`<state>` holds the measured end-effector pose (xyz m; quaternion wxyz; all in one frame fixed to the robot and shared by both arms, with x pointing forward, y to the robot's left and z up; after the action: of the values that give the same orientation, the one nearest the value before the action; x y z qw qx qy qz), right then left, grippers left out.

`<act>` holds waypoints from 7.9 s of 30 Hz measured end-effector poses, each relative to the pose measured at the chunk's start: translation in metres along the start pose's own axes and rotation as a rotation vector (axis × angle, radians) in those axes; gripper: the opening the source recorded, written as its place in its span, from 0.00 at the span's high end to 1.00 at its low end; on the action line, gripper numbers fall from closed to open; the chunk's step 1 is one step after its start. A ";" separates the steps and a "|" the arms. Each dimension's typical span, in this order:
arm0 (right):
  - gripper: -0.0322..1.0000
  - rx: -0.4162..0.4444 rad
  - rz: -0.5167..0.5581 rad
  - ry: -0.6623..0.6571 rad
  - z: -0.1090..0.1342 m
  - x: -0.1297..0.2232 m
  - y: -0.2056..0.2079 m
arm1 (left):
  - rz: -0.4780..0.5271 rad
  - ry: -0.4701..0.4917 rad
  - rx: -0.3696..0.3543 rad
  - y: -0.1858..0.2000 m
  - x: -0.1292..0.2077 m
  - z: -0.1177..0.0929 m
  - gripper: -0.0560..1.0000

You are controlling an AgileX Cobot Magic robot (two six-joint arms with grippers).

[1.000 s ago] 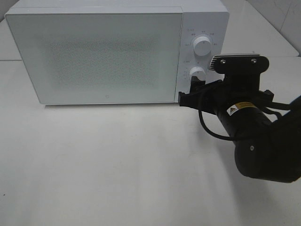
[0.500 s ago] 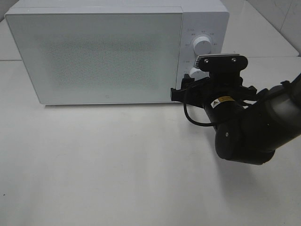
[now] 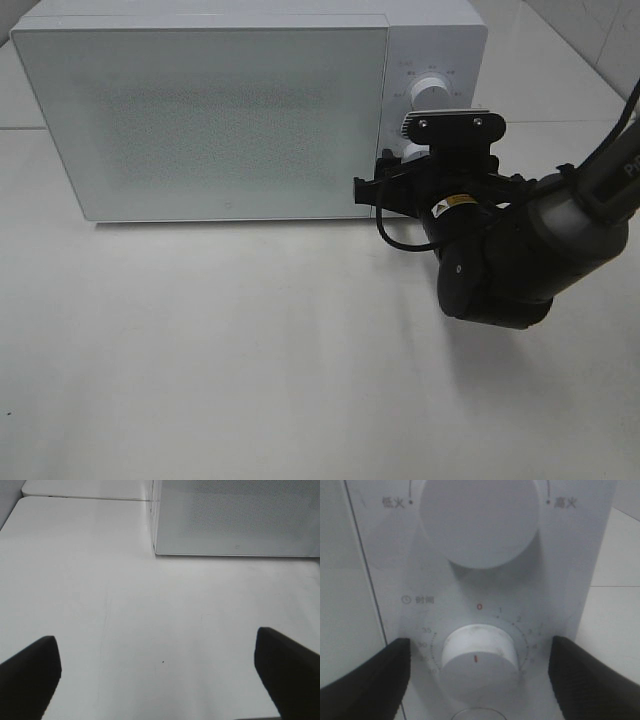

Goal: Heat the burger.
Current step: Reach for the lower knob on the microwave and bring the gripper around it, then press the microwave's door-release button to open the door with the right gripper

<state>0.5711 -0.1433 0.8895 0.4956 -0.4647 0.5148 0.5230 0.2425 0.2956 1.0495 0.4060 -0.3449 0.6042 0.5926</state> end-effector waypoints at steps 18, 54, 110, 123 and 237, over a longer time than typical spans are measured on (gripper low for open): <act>0.31 0.010 0.002 -0.007 0.001 0.000 0.001 | 0.000 0.000 0.000 0.000 0.000 0.000 0.03; 0.54 0.013 0.003 -0.101 0.004 0.001 0.004 | 0.000 -0.001 0.000 0.000 0.000 0.000 0.03; 0.53 0.004 -0.005 -1.724 0.003 0.001 0.003 | 0.000 -0.001 0.000 0.000 0.000 0.000 0.03; 0.53 0.009 -0.007 -1.753 0.003 0.001 0.003 | 0.000 -0.002 0.000 0.000 0.000 0.000 0.03; 0.23 -0.431 0.528 0.155 -0.139 -0.172 0.315 | 0.000 -0.003 0.000 0.000 0.000 0.000 0.03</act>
<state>0.2667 -0.2828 1.0796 0.1931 -0.4476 0.5309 0.6932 0.2425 0.2956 1.0495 0.4070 -0.3441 0.6036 0.5931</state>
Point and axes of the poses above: a point on each arm's last joint axis where the gripper is mounted, y pointing back along that axis away from the gripper, z along the wrist's bending axis when the last joint is at zero, x = y × z, the point moved 1 cm from there along -y, pointing out along that axis toward the gripper, and after that the axes turned 3 degrees about -y, right-handed, at the moved point
